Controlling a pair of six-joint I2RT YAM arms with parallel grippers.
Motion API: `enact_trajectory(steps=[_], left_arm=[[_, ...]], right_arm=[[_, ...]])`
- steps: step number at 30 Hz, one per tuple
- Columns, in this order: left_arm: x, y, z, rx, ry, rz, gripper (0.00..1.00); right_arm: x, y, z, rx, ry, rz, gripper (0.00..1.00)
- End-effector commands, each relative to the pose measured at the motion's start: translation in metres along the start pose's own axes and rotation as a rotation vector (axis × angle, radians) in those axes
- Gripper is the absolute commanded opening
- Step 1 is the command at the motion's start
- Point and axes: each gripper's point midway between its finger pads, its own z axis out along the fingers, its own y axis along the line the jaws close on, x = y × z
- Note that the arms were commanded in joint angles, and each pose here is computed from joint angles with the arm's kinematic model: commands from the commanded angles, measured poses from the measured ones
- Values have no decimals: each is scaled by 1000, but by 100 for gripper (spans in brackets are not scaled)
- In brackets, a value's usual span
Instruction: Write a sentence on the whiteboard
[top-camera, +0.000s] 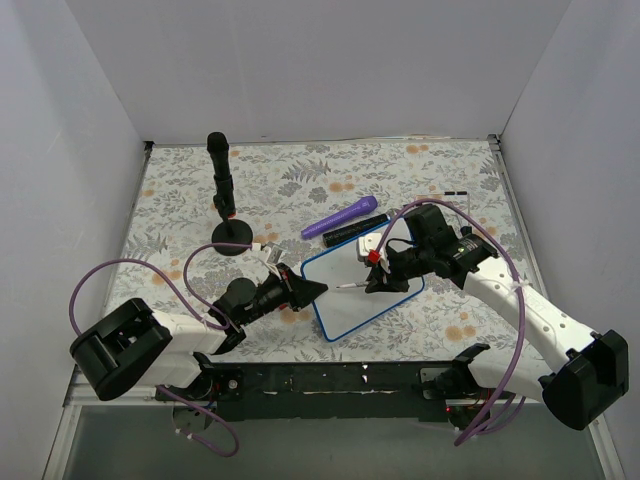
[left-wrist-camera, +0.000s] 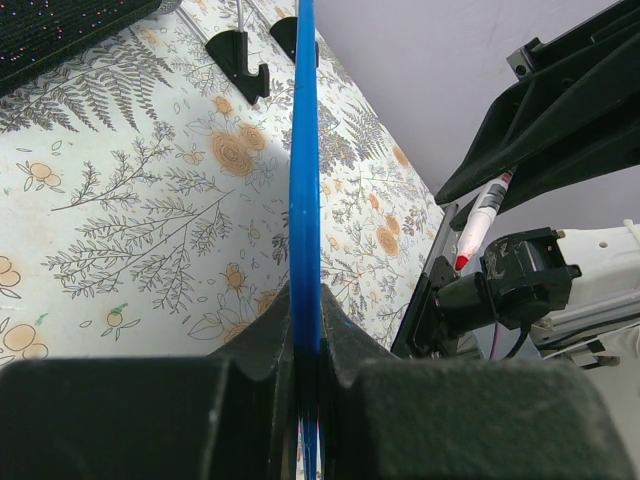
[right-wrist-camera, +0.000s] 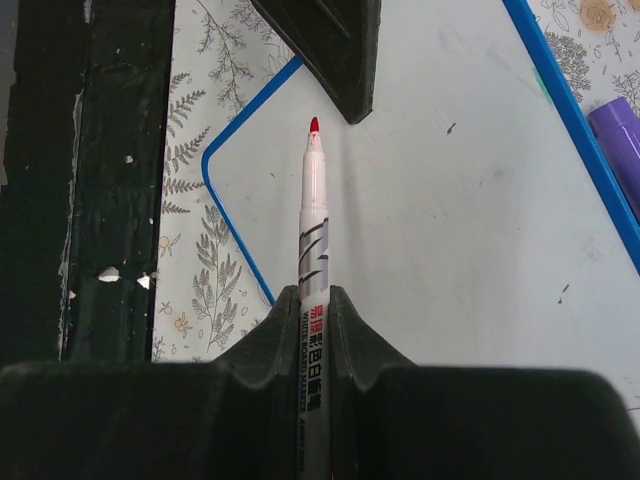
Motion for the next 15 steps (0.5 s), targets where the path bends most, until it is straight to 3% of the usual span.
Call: enact_trajectory(steps=[1,15], left_arm=[[-16,-13,2,49,-63,25,0],[-17,-13,2,48,-72,16,0]], right_arm=[[-8,3,-2,-4,-36,-36,1],[-24,0,6,-48,-90,-19,1]])
